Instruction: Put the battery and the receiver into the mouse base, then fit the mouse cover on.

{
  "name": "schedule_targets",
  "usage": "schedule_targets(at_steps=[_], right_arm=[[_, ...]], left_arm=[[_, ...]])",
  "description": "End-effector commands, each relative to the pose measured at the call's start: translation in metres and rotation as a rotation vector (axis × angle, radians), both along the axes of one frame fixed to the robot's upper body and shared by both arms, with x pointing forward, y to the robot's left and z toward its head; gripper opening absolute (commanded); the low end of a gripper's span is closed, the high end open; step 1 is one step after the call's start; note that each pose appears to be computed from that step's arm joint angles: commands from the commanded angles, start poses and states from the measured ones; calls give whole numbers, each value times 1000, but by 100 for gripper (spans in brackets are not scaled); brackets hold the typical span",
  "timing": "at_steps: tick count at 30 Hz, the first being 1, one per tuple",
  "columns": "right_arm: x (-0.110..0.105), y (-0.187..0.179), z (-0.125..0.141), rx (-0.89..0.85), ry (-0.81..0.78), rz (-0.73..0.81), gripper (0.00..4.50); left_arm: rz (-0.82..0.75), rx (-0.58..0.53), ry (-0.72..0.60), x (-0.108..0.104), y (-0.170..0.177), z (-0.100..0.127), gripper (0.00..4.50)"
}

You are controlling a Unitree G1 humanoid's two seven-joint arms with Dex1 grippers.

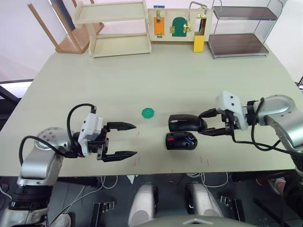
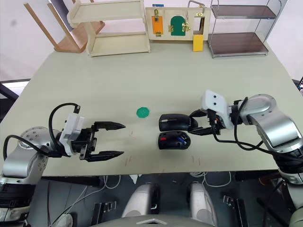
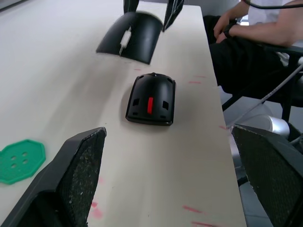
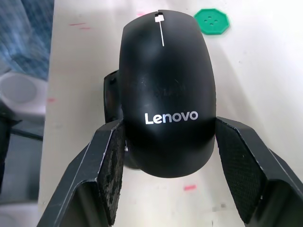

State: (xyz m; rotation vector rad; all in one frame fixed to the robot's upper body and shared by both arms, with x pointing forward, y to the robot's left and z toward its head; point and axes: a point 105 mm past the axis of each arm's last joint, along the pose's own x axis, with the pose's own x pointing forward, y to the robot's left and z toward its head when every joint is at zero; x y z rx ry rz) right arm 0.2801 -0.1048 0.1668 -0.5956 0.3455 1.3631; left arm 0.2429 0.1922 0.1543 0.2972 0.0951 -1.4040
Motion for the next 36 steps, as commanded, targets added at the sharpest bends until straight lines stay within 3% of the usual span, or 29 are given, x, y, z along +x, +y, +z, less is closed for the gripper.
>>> schedule_targets(at_steps=[1, 11, 36], right_arm=[[-4, 9, 1, -46, -21, 31, 273], [-6, 19, -15, -179, -15, 33, 273], [-7, 16, -29, -258, 10, -6, 273]], left_arm=[[-36, 6, -46, -1, 9, 13, 450], [-67, 19, -51, 1, 9, 14, 450], [-94, 30, -35, -2, 4, 9, 450]])
